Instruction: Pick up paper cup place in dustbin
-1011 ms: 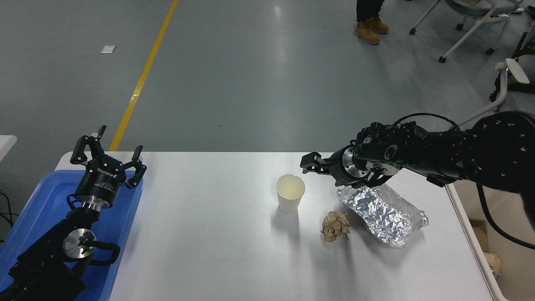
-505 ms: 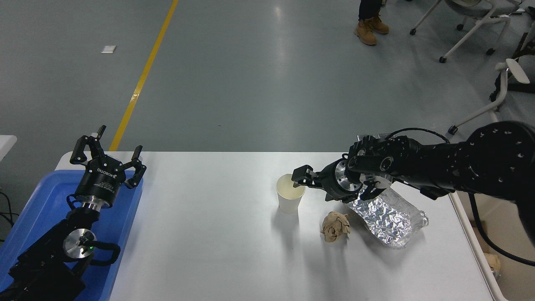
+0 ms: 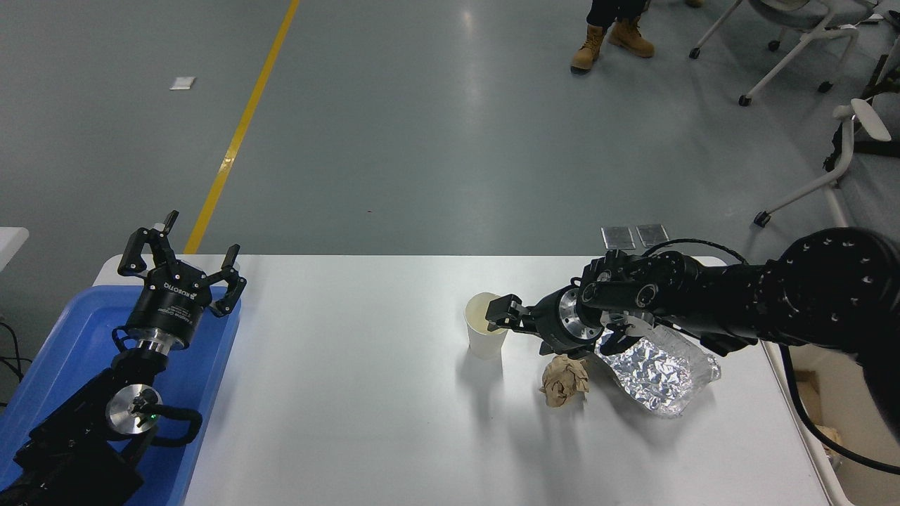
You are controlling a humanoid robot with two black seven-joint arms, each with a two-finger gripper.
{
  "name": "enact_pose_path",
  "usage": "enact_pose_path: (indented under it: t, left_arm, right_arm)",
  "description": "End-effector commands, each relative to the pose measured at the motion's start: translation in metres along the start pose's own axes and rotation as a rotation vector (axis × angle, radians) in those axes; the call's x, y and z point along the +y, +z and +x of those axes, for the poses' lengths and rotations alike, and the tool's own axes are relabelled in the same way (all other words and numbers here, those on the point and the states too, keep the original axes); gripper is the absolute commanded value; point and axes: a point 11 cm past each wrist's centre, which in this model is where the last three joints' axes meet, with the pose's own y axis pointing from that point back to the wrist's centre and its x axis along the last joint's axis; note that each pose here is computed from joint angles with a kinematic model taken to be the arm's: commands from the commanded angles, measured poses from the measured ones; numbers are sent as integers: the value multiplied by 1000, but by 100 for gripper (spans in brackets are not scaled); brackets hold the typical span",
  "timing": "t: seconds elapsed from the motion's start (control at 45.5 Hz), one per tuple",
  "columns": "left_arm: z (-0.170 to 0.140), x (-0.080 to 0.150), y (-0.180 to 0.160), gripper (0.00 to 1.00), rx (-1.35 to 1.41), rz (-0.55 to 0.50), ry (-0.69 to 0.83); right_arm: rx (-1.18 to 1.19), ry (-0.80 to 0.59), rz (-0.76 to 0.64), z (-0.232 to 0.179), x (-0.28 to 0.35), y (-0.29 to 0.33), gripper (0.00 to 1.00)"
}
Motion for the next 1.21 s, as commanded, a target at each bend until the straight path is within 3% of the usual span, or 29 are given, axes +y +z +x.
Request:
enact_pose_path:
  t: [0.0, 0.132, 0.308, 0.505, 0.637, 1.187]
  left_arm:
    - [0, 0, 0, 98, 0, 0, 1]
    - [0, 0, 0, 98, 0, 0, 0]
    - [0, 0, 0, 98, 0, 0, 0]
    - [0, 0, 0, 98, 0, 0, 0]
    - [0, 0, 0, 98, 0, 0, 0]
    - [0, 0, 0, 98, 0, 0, 0]
  right_arm:
    - [20, 28, -4, 2, -2, 2, 77]
    - [12, 20, 7, -3, -5, 1, 67]
    - [-12, 26, 12, -8, -10, 5, 44]
    - [-18, 37, 10, -7, -11, 7, 32]
    - [-18, 40, 11, -6, -11, 7, 0]
    - [110, 65, 29, 26, 27, -37, 0]
